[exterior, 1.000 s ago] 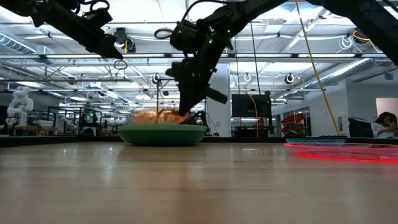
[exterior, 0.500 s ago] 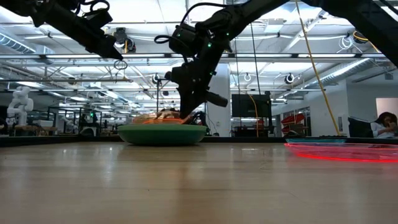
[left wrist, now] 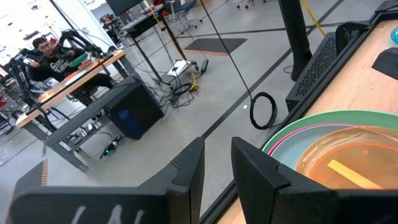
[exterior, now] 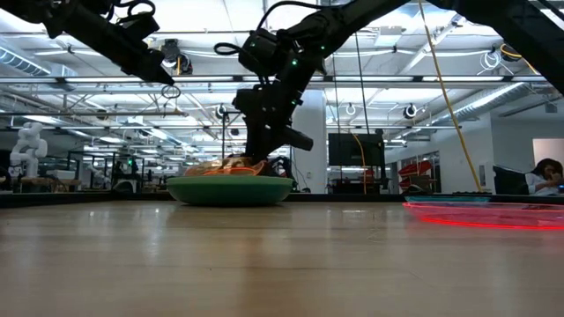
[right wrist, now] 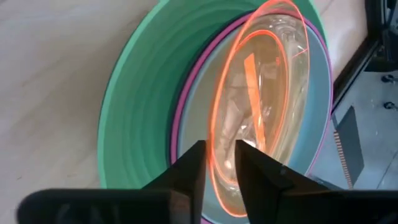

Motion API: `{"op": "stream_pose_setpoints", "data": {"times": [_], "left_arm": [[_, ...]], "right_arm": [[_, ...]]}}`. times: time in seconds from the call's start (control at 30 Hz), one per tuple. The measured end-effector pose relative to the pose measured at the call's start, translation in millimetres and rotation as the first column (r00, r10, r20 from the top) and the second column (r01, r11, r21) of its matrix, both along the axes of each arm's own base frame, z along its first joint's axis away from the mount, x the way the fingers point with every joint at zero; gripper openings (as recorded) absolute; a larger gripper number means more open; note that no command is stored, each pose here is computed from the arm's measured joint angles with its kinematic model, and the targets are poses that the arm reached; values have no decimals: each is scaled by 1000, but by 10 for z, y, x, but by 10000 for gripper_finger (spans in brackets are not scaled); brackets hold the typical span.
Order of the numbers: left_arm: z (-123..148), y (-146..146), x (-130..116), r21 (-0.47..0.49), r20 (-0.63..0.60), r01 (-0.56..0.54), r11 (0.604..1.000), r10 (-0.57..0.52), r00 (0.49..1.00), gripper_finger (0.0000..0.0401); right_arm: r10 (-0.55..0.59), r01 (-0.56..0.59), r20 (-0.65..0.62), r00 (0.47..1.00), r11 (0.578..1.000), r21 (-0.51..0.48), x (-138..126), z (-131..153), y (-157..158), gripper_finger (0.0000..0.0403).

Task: Stack plastic plates
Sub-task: Stack the orange plate on the light blue plate, then stack the blue plate on the orange plate

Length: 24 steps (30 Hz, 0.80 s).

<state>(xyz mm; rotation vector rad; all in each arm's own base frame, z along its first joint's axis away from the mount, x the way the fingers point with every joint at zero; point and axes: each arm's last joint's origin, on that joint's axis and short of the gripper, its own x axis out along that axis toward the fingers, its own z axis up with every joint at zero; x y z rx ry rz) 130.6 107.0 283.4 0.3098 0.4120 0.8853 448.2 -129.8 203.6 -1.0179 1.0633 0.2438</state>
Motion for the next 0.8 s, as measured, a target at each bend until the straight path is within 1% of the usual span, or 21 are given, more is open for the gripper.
{"op": "stream_pose_setpoints", "data": {"times": [0.07,0.27,0.43,0.6,0.67,0.73,0.8], "left_arm": [[0,0,0,0,0,0,1000,0,1000,88],[0,0,0,-2,2,-1,1000,1,1000,88],[0,0,0,-2,2,-1,1000,1,1000,88],[0,0,0,-1,2,0,1000,0,1000,88],[0,0,0,-1,2,-1,1000,1,1000,88],[0,0,0,-1,2,-1,1000,1,1000,88],[0,0,0,-3,4,-1,1000,1,1000,88]], "right_arm": [[-3,3,3,1000,1000,-1,2,2,-1,96],[-90,92,44,995,995,-38,18,27,-48,141],[-126,127,55,991,992,-24,5,29,-97,169],[-192,192,72,979,981,7,-16,29,-163,184],[-235,237,75,969,971,-20,-26,36,-183,186],[-286,290,89,954,956,-42,-41,69,-195,187],[-353,357,129,927,934,-9,-60,141,-190,187]]}}
